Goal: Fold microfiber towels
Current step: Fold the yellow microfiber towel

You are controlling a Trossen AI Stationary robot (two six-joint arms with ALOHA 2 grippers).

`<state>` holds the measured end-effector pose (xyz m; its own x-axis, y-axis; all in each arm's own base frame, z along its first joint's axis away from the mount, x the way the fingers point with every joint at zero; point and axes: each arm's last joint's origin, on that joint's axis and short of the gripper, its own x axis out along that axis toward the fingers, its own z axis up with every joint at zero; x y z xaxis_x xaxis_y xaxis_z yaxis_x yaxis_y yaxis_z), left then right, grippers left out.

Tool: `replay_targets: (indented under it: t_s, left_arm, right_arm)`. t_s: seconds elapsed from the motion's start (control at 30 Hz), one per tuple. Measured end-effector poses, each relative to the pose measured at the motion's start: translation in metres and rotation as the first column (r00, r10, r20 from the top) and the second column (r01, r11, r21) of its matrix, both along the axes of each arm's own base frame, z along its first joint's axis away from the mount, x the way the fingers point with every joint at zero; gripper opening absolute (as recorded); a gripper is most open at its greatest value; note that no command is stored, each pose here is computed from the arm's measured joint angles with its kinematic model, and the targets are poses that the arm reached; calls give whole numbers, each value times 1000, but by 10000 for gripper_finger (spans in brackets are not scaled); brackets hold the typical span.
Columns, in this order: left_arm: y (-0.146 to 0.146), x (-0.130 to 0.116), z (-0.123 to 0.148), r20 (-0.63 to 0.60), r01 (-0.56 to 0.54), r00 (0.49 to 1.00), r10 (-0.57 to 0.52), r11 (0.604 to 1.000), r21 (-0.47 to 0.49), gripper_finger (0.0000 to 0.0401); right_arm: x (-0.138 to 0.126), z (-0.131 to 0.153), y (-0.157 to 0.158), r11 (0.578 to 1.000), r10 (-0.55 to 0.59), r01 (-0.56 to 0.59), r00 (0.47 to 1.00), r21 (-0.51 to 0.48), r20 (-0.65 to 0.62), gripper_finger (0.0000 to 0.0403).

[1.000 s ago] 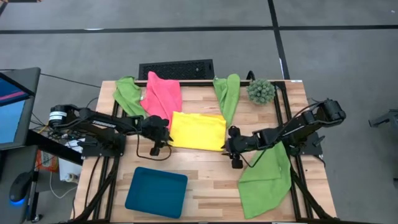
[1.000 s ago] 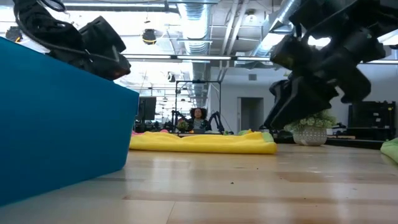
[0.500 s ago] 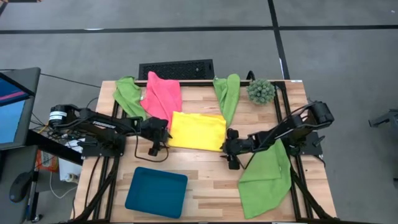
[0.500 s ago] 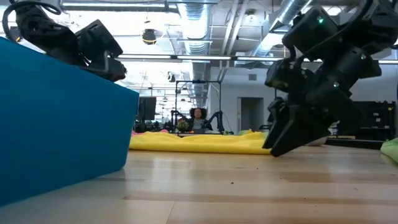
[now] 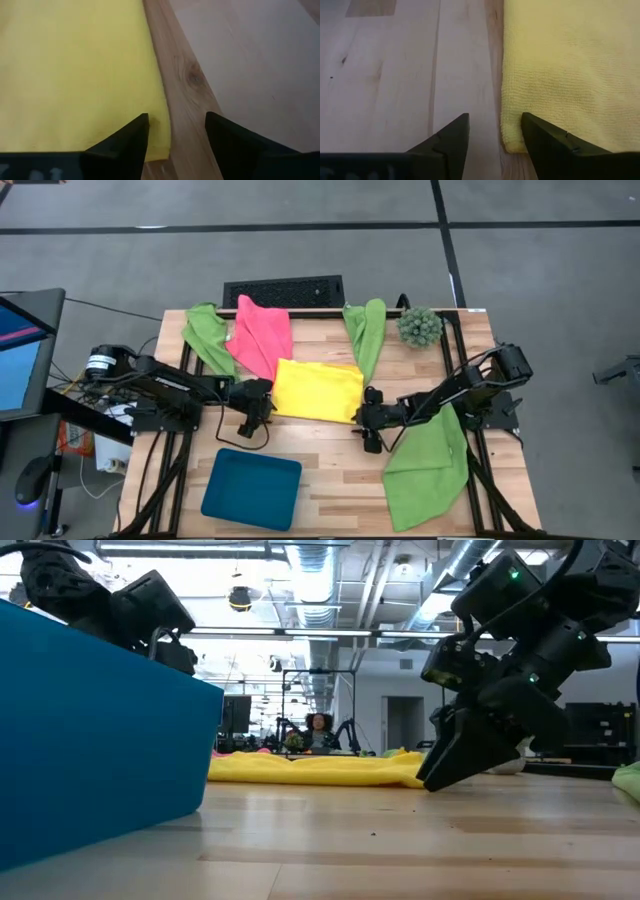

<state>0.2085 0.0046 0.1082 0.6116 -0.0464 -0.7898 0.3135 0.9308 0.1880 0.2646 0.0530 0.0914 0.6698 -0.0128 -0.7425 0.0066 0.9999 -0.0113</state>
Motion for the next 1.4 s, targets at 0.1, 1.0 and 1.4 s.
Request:
replay_targets:
  t_s: [0.1,1.0,1.4]
  left_arm:
    - [1,2,-5,-19,-32,999,32,999,-19,190]
    - [1,2,-10,-45,-142,989,139,987,-70,4]
    - [-1,17,31,-84,-273,962,260,927,-258,0]
  right_arm:
    - [0,0,0,1000,0,0,1000,0,0,207]
    - [-2,-1,-1,993,-97,98,995,59,-25,45]
    - [-17,36,-3,972,-164,163,986,171,-12,6]
